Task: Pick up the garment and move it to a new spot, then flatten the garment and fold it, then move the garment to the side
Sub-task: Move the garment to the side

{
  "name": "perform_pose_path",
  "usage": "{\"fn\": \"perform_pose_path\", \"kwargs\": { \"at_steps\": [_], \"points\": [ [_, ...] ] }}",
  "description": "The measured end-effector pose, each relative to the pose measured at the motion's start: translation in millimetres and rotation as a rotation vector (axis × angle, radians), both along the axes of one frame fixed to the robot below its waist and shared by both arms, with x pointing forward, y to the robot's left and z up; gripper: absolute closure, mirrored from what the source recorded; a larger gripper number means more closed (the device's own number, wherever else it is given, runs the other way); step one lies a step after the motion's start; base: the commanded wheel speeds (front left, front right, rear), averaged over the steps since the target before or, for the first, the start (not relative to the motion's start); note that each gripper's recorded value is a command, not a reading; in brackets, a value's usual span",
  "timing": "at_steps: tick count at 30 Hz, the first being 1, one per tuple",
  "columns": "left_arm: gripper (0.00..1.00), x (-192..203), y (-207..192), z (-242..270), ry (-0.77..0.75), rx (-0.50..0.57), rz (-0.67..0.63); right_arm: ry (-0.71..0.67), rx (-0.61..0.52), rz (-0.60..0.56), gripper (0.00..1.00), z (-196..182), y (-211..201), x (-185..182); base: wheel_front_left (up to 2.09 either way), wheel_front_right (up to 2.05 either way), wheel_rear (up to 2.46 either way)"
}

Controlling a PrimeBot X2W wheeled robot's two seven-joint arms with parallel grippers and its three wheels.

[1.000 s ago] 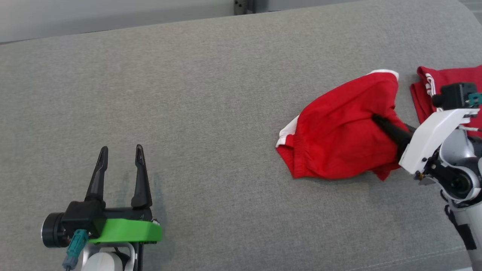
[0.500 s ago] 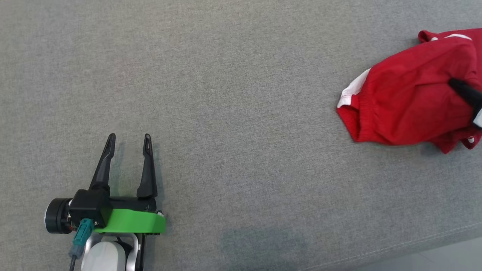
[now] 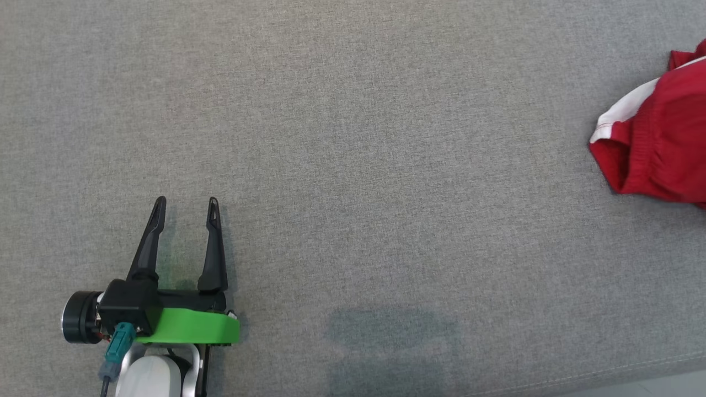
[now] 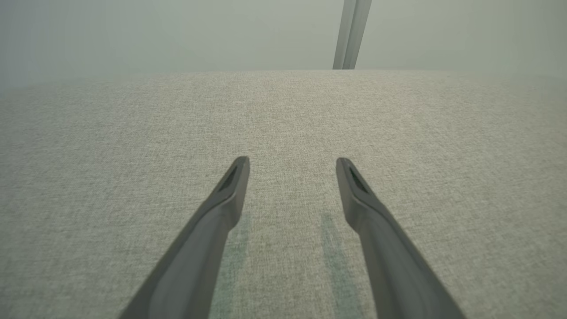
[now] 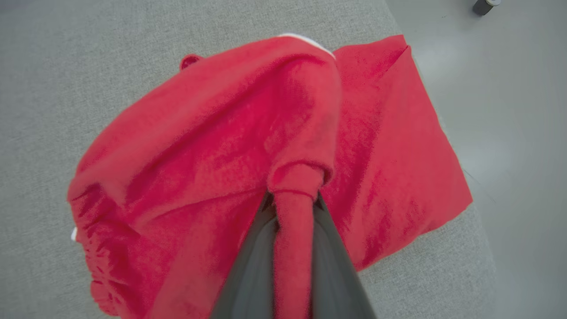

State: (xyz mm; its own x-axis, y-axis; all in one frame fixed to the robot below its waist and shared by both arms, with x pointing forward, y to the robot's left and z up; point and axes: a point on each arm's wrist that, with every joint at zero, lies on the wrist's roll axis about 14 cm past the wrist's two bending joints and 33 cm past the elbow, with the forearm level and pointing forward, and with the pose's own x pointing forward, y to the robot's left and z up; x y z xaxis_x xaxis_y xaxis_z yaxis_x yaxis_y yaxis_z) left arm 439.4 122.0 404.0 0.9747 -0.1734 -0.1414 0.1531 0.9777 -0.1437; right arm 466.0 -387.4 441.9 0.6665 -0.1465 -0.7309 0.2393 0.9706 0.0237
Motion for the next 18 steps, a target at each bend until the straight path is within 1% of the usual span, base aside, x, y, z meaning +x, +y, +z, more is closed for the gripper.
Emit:
{"fn": "perform_pose_path", "kwargs": {
  "at_steps": [2, 4, 5, 6, 7, 11, 14, 16, 18],
  "points": [
    [0.0, -0.3, -0.1, 0.0, 0.0, 0.001, -0.001, 0.01, -0.034, -0.016, 1.0, -2.8, -8.4, -3.9, 0.0, 0.0, 0.0],
    [0.0, 0.0, -0.5, -0.5, 0.001, 0.001, -0.002, 0.0, -0.107, -0.018, 1.0, -5.2, -17.2, -7.0, 0.0, 0.0, 0.0],
    [0.0, 0.1, -1.2, -1.0, 0.002, 0.0, -0.004, -0.009, -0.146, -0.02, 0.3, -4.1, -22.5, -7.3, 0.0, 0.0, 0.0],
    [0.0, 0.2, -2.4, -1.6, 0.004, -0.001, -0.007, -0.006, -0.185, -0.02, 0.0, -5.2, -27.6, -9.8, 0.0, 0.0, 0.0],
    [0.0, 0.1, -3.8, -2.0, 0.005, -0.002, -0.011, -0.001, -0.214, -0.022, 0.0, -7.6, -31.9, -13.2, 0.0, 0.0, 0.0],
    [0.0, 0.8, -7.1, -0.1, 0.0, -0.006, -0.019, -0.062, -0.343, -0.052, 0.0, -2.8, -54.8, -21.3, 0.0, 0.0, 0.0],
    [0.0, 0.4, -9.6, 2.5, -0.006, -0.009, -0.025, -0.091, -0.41, -0.067, 0.0, -0.2, -65.4, -27.9, 0.0, 0.0, 0.0],
    [0.0, 0.0, -11.1, 5.5, -0.012, -0.013, -0.026, -0.129, -0.463, -0.068, 0.0, 9.1, -72.5, -29.6, 0.0, 0.0, 0.0],
    [0.0, -0.3, -10.8, 10.5, -0.021, -0.024, -0.016, -0.2, -0.51, -0.067, 0.0, 24.5, -76.4, -27.7, 0.0, 0.0, 0.0]
  ]
}}
